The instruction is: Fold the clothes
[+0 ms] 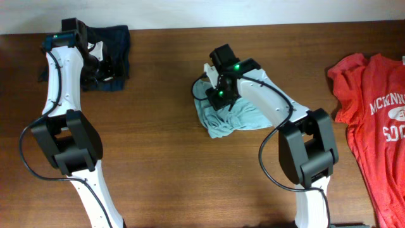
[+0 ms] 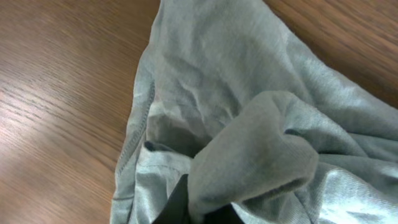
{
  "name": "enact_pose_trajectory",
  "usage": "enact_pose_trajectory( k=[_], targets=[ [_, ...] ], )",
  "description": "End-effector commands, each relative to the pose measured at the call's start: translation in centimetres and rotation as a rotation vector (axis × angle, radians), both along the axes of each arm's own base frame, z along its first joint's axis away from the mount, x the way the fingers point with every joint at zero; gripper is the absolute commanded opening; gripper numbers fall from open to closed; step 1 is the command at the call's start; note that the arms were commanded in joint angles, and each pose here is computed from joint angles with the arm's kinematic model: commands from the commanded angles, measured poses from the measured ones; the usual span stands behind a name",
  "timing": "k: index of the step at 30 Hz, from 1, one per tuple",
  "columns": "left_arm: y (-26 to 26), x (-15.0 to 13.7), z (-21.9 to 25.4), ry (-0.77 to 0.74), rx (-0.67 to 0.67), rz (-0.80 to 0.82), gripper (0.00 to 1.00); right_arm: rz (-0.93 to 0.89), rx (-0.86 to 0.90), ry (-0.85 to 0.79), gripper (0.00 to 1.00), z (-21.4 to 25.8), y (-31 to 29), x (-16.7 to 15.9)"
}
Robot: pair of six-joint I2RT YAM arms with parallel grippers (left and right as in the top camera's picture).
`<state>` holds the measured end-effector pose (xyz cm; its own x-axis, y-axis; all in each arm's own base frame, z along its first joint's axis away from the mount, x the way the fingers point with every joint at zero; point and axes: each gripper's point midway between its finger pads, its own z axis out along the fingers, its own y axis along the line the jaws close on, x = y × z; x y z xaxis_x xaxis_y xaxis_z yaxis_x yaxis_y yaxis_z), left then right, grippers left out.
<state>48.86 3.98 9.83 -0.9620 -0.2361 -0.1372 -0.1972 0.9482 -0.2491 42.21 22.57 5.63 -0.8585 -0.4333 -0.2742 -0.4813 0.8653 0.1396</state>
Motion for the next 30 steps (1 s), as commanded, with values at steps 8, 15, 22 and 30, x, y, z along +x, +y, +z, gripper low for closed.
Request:
enact_pose_trajectory(
  k=[8, 15, 22, 30],
  targets=[
    [0.1, 0.2, 0.2, -0.008, 0.005, 0.000, 0.99, 0.012, 0.001, -0.014, 0.08, -0.1, 1.0, -0.1],
    [0.1, 0.3, 0.2, -0.009, 0.005, 0.000, 0.99, 0.032, 0.077, 0.019, 0.15, 0.2, 2.3, -0.7],
    [0.1, 0.3, 0.2, -0.008, 0.005, 0.000, 0.99, 0.019, 0.090, 0.032, 0.23, 0.2, 2.8, -1.0],
    [0.1, 0.2, 0.2, -0.008, 0.005, 0.000, 0.99, 0.235, 0.395, 0.133, 0.71, 2.7, 7.9, -4.3]
  ],
)
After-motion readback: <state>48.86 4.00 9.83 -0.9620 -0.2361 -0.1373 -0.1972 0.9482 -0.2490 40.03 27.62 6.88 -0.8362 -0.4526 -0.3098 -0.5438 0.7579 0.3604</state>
